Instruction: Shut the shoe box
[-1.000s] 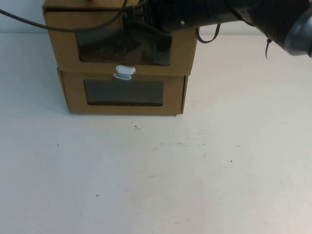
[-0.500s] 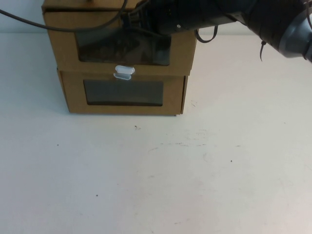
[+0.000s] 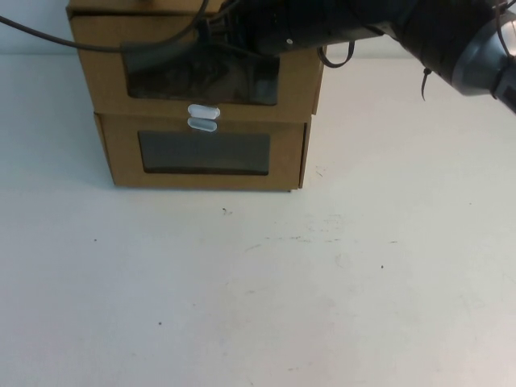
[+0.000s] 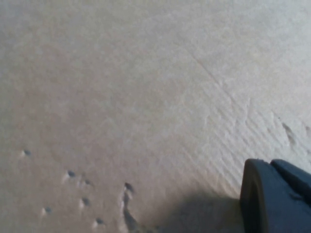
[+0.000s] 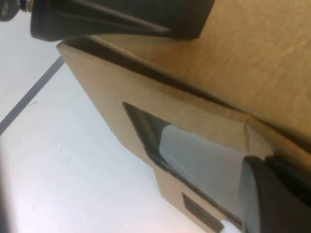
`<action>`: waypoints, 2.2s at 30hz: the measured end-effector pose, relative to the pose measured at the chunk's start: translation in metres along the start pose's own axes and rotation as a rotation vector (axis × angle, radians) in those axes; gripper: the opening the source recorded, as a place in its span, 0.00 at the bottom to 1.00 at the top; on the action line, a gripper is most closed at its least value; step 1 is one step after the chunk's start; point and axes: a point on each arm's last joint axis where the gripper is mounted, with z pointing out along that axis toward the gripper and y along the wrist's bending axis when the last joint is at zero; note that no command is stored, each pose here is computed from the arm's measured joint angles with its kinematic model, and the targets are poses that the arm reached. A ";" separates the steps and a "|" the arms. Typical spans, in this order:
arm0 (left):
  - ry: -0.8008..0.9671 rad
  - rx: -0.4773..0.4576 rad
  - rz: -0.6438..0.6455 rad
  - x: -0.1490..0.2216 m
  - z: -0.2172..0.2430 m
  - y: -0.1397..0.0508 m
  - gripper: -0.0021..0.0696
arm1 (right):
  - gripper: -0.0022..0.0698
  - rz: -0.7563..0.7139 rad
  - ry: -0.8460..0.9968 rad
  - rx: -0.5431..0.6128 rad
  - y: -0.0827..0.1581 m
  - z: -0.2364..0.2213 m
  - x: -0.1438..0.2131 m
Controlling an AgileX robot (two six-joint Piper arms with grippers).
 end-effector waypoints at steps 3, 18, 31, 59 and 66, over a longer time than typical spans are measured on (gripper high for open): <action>0.000 0.000 0.000 0.000 0.000 0.000 0.02 | 0.01 0.004 0.010 -0.007 0.000 0.001 -0.002; 0.001 0.001 0.000 0.000 -0.001 -0.001 0.02 | 0.01 0.041 0.045 -0.015 -0.003 0.002 -0.005; -0.036 0.103 0.006 -0.003 -0.001 -0.010 0.02 | 0.01 0.056 0.076 -0.070 -0.003 -0.005 -0.012; -0.171 -0.027 0.110 -0.025 -0.100 -0.046 0.02 | 0.01 -0.013 0.185 -0.081 0.025 -0.079 -0.035; -0.208 -0.121 0.187 -0.027 -0.143 -0.074 0.02 | 0.01 -0.054 0.201 0.153 0.037 -0.164 -0.052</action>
